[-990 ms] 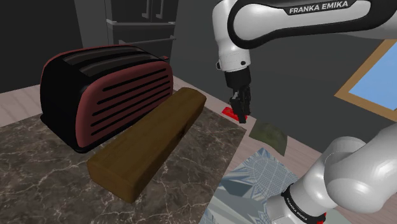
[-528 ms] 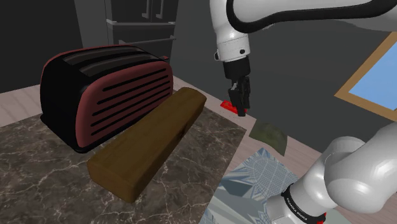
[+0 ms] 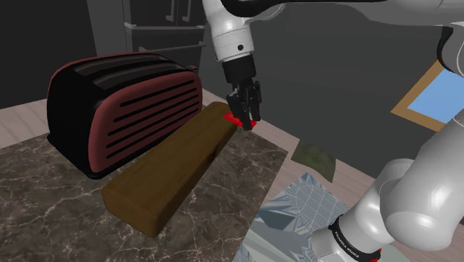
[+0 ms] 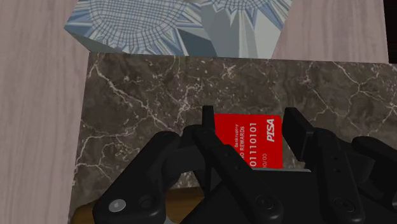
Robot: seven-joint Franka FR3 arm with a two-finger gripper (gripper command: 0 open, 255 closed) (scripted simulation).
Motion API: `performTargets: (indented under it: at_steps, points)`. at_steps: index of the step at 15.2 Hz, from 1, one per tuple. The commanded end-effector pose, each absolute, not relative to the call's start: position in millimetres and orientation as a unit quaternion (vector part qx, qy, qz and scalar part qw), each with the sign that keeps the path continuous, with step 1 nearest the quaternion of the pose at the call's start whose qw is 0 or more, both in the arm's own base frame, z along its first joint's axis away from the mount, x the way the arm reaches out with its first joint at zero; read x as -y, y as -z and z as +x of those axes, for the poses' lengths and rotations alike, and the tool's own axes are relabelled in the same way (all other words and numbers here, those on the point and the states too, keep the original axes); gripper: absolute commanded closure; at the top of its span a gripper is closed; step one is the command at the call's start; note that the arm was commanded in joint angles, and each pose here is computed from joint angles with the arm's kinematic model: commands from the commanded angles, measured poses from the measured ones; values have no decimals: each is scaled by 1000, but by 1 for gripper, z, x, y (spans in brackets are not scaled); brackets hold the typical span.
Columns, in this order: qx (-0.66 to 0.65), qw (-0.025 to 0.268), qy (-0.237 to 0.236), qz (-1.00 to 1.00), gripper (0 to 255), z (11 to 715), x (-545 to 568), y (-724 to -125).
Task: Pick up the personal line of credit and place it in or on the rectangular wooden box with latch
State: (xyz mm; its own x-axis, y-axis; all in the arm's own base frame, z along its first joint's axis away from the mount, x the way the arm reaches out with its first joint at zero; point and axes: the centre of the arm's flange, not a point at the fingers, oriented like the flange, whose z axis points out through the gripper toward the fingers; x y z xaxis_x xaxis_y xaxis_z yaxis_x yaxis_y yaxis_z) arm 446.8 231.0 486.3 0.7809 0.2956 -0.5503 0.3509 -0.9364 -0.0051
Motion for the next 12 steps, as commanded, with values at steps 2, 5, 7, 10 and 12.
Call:
performTargets:
  at_steps: [2,5,7,10,12]
  points:
    - [-171,48,283,942,255,467,-266,-488]
    - [-171,48,283,942,255,487,-300,-490]
    - [-171,48,283,942,255,504,-327,-492]
    - [-171,48,283,942,255,504,-327,-476]
    - [-171,48,283,942,255,504,-327,-465]
